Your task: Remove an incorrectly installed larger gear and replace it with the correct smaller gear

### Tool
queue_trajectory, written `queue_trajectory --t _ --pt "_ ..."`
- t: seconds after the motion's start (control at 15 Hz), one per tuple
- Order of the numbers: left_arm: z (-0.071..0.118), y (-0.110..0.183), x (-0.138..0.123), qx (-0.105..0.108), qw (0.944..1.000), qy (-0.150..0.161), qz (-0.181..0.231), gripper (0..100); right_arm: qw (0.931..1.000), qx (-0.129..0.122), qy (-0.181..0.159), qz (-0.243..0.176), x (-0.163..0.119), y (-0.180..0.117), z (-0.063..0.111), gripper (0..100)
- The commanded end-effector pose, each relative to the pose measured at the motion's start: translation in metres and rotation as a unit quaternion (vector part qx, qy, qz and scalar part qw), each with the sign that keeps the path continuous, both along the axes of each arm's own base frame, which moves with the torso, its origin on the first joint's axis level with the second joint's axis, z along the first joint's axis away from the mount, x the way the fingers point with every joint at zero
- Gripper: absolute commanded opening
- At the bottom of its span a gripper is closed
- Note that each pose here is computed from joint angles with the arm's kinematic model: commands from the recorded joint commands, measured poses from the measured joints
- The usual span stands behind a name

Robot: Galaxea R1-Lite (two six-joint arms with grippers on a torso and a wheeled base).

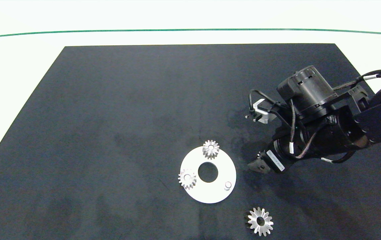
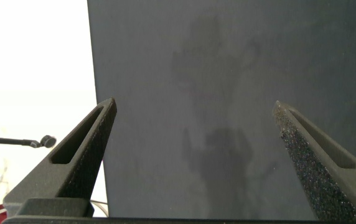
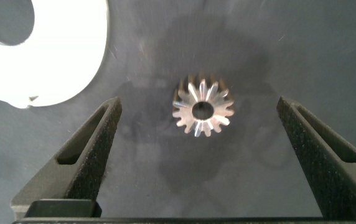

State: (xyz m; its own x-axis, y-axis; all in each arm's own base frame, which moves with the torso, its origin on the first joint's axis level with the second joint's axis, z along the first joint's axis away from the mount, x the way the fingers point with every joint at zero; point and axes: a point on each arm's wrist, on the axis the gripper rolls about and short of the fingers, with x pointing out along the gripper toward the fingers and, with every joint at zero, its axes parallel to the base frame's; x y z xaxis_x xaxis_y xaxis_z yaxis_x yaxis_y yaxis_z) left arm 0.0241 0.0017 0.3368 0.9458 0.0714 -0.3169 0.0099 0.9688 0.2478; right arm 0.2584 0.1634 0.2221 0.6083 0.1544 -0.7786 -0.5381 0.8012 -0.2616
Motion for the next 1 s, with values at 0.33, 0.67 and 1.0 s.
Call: queue_trajectory --t 0.33,0.67,1.0 --pt "0.000 0.000 -0.001 0.001 1.0000 0.001 0.000 100 0.9989 0.023 0.032 -0.025 0.006 -0.013 -0.011 100" --pt "0.000 0.000 -0.001 0.001 1.0000 0.002 0.000 100 0.9987 0.037 0.020 -0.030 0.012 -0.016 -0.010 100" --pt "0.000 0.000 -0.002 0.001 1.0000 0.000 0.000 100 0.9988 0.036 0.021 -0.028 0.013 -0.014 -0.011 95"
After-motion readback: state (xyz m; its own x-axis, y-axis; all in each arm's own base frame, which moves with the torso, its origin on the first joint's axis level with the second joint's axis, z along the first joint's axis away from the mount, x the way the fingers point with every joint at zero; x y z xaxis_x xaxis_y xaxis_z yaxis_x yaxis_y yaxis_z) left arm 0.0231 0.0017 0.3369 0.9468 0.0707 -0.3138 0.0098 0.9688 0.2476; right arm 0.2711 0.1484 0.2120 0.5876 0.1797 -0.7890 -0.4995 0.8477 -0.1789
